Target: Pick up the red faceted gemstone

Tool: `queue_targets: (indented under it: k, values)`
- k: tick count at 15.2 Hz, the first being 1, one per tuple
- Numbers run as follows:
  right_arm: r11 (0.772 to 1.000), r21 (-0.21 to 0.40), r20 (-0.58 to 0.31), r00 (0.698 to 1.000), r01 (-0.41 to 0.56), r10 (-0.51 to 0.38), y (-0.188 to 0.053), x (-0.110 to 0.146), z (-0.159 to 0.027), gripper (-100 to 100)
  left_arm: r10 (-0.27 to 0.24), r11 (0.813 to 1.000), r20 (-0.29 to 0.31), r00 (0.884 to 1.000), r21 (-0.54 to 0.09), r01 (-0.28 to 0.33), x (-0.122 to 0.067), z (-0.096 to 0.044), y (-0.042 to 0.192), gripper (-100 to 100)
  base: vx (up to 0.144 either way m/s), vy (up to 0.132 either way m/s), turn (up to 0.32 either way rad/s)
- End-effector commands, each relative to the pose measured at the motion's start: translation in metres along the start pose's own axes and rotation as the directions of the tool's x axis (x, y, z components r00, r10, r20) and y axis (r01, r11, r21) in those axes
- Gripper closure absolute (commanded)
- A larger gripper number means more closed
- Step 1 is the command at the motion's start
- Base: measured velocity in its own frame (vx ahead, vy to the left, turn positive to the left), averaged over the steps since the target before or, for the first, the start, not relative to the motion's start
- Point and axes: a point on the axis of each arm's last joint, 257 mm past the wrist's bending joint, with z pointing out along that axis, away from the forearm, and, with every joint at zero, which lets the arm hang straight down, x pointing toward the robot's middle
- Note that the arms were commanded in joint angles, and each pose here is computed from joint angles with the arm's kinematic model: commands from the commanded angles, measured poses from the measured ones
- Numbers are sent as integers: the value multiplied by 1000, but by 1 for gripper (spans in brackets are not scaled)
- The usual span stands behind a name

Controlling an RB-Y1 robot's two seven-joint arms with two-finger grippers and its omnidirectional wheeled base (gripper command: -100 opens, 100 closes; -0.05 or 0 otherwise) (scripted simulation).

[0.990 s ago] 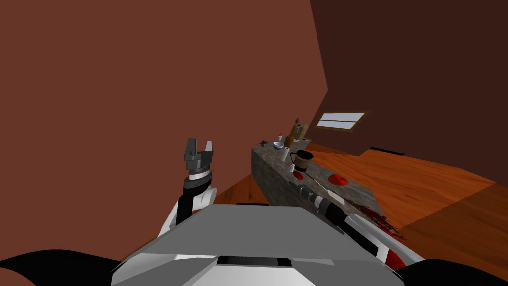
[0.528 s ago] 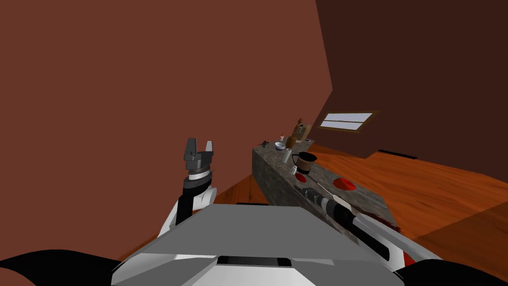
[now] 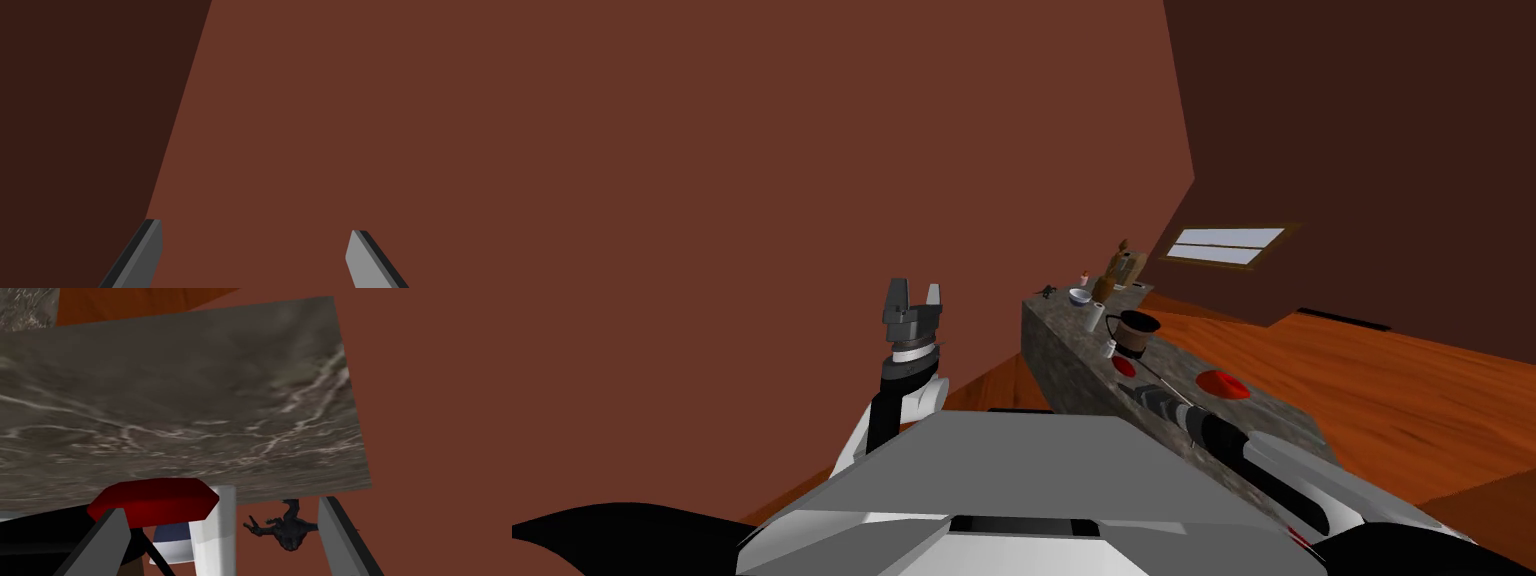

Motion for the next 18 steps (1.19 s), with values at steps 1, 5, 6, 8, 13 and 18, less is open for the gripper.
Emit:
queue_targets:
  k: [1, 5, 6, 8, 13, 18]
  values:
    - [999, 30, -30, 999, 33, -32, -15, 5, -4, -100, 0, 1000, 0, 1000, 0, 0, 0, 0, 0, 0, 71, -49, 51]
    - [998, 49, -22, 999, 29, -28, -19, 11, 0, -100, 0, 1000, 0, 1000, 0, 0, 0, 0, 0, 0, 59, -35, 76]
    - [999, 43, -25, 999, 29, -28, -17, 9, -2, -100, 0, 1000, 0, 1000, 0, 0, 0, 0, 0, 0, 23, 11, 46]
    - [998, 47, -24, 999, 31, -30, -19, 9, -2, 100, 0, 1000, 0, 1000, 0, 0, 0, 0, 0, 0, 8, -5, -13]
    - [998, 45, -27, 999, 35, -34, -19, 7, -3, 100, 0, 1000, 0, 1000, 0, 0, 0, 0, 0, 0, -7, -2, -25]
    - [993, 25, -73, 991, 113, -111, -24, -1, -11, -100, 0, 1000, 0, 1000, 0, 0, 0, 0, 0, 0, 26, 29, 24]
